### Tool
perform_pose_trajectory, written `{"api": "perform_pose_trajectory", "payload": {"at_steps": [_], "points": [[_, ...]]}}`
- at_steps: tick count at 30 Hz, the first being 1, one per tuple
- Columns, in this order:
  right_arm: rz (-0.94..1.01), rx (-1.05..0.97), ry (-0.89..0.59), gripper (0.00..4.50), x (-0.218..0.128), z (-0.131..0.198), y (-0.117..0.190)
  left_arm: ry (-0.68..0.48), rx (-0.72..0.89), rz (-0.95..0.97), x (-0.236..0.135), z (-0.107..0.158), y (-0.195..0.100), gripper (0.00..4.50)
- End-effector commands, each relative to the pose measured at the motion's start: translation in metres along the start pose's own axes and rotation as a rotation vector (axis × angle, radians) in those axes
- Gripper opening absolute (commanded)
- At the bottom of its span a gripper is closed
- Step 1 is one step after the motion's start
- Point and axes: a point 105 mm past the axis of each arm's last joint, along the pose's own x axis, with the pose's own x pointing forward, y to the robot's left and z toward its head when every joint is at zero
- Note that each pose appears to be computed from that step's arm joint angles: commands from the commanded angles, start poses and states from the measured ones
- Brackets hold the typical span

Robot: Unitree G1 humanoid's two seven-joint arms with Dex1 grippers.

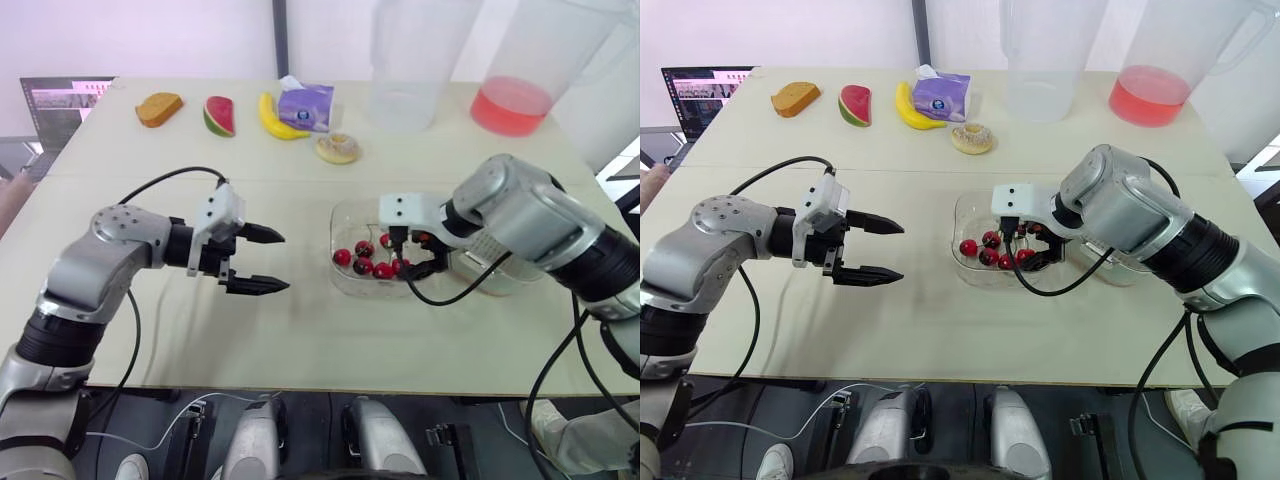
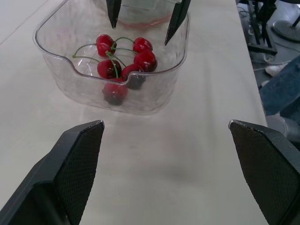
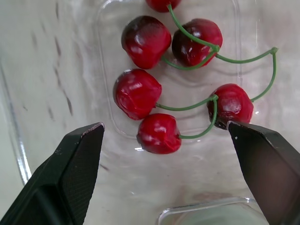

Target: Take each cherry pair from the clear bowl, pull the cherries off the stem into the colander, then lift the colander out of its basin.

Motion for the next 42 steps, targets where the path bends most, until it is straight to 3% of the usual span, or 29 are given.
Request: {"api": "perform_pose_trajectory", "payload": {"at_steps": [1,3,6,12,35,38,42], "points": [[-0.023,-0.06,0.001,4.44,-0.013,0.01,-0.005,-0.024,0.036,0.019,-0.004,0.01,0.0,4.5],[-0.011,-0.072,0.017,4.44,-0.012,0.009,-0.004,-0.026,0.035,0.02,-0.003,0.01,0.0,4.5],[-0.007,-0.083,0.032,3.61,-0.012,0.009,-0.006,-0.032,0.03,0.017,-0.002,0.01,0.0,4.5],[-0.007,-0.087,0.039,0.56,-0.012,0.009,-0.008,-0.037,0.026,0.019,-0.001,0.01,0.0,4.5],[0.024,-0.129,0.021,0.56,-0.013,0.015,-0.003,-0.042,0.015,0.032,0.0,0.009,0.0,4.5],[0.027,-0.13,0.02,1.4,-0.012,0.015,-0.002,-0.043,0.015,0.033,-0.001,0.009,0.0,4.5],[0.031,-0.132,0.025,3.49,-0.012,0.014,-0.002,-0.042,0.016,0.033,-0.001,0.009,-0.001,4.5]]}}
